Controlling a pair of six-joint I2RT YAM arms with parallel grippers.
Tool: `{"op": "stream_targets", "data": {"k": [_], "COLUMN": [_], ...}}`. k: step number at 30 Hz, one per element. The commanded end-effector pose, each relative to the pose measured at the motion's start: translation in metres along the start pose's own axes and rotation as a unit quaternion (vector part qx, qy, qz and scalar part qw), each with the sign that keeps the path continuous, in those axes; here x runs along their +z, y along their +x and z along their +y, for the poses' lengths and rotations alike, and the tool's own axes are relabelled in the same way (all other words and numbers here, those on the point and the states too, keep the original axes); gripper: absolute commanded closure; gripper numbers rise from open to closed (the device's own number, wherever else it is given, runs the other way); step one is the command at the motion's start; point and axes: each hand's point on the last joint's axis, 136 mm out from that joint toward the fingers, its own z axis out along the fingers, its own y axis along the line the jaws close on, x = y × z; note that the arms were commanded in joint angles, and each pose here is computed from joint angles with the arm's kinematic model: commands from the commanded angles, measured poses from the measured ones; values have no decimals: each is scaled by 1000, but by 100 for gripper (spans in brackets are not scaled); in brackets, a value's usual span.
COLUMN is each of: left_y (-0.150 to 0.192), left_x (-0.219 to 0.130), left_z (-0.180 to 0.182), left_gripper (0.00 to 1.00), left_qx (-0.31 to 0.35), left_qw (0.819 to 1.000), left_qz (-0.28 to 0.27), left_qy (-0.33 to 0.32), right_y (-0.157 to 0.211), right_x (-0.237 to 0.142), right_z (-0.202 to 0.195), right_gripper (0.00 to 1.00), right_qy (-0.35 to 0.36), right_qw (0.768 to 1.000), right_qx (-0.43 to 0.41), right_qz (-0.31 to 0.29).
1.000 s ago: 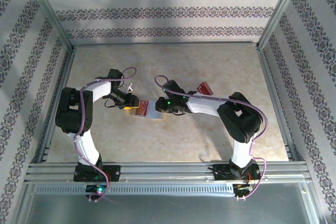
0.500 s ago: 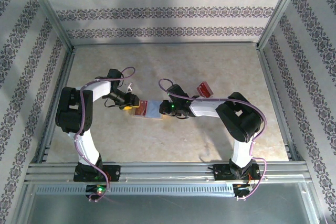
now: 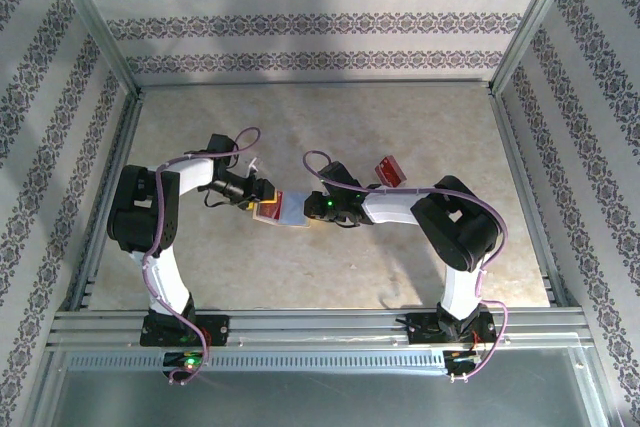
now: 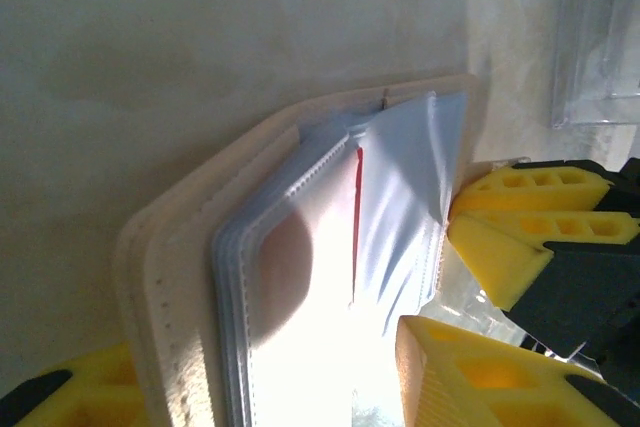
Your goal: Put the credit cards into the card holder
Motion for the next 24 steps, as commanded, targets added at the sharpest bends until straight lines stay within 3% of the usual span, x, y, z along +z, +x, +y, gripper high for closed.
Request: {"op": "stream_targets", "data": {"k": [1,12,24], "left_y": [-1,-4,5], "left_x": [-6,-19,3], "left_z": [-20,-44,-78], "left_gripper": [55,55,55], "left_qx": [12,19,27], "left_qw": [999,998,993], "left_qz": [-11,-26,9], "left_qy": [33,51,117], "right_y": [14,11,13], "right_x": [4,0,2], "right_z": [-20,-16,-18], "right_gripper": [78,78,78], "right_qy": [30,26,18], "right_qw": [999,1000,1000], "right_qx": [12,11,21], "right_qz": [16,12,12]}}
